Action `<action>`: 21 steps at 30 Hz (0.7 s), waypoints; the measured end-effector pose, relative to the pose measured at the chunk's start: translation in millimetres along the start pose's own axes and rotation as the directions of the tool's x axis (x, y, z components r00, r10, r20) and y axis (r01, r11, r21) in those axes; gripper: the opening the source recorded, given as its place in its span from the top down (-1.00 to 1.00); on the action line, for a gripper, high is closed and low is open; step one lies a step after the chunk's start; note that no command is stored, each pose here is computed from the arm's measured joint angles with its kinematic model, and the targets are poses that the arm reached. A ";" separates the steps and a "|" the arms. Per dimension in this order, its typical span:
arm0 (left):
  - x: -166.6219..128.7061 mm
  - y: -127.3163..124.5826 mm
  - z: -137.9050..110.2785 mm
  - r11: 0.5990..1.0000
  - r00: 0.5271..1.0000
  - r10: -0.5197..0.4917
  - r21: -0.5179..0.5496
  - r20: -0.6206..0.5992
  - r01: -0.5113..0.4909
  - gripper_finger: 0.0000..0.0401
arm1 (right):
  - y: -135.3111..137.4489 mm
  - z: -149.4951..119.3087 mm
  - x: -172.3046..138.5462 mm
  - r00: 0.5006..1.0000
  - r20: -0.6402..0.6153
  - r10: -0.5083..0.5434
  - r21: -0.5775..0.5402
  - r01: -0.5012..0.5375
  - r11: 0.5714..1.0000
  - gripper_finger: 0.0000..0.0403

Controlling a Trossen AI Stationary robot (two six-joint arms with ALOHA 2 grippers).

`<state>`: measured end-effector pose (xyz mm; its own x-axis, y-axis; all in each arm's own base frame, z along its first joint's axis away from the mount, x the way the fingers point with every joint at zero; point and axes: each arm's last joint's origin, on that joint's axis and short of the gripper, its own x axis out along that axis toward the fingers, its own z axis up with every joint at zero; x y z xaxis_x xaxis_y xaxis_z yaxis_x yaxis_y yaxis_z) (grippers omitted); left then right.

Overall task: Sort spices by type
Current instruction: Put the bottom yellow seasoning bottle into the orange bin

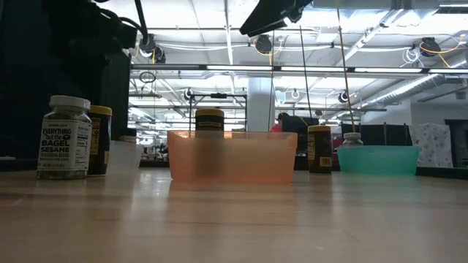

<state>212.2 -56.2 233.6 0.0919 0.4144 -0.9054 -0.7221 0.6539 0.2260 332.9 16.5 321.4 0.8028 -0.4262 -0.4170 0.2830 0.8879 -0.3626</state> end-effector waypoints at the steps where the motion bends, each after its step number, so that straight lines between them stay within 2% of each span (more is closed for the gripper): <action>1: 0.0 -0.2 0.1 1.000 1.000 -0.002 0.006 0.001 0.002 0.99 | 0.0 0.0 0.0 1.000 0.000 0.000 0.000 0.000 1.000 -0.32; 8: -0.5 -8.9 4.7 0.993 0.995 -0.085 0.086 0.048 0.081 0.99 | 0.0 0.0 0.0 1.000 0.000 0.000 0.000 0.000 1.000 -0.32; 11: -0.8 -11.0 6.0 0.992 0.993 -0.103 0.076 0.062 0.098 0.99 | 0.0 0.0 0.0 1.000 0.000 0.000 0.000 0.000 1.000 -0.32; 17: -3.0 -8.0 5.8 0.997 0.996 -0.078 0.002 0.049 0.078 0.99 | 0.0 0.0 0.0 1.000 0.000 0.000 0.001 0.000 1.000 -0.32; 21: -0.6 1.9 4.2 0.999 1.000 0.007 -0.043 0.004 -0.007 0.99 | 0.0 0.0 0.0 1.000 0.000 0.000 0.001 0.000 1.000 -0.32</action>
<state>213.6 -52.5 236.1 0.0897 0.4219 -0.9022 -0.7514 0.6232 0.2167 332.9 16.5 321.4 0.8029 -0.4260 -0.4170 0.2833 0.8881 -0.3619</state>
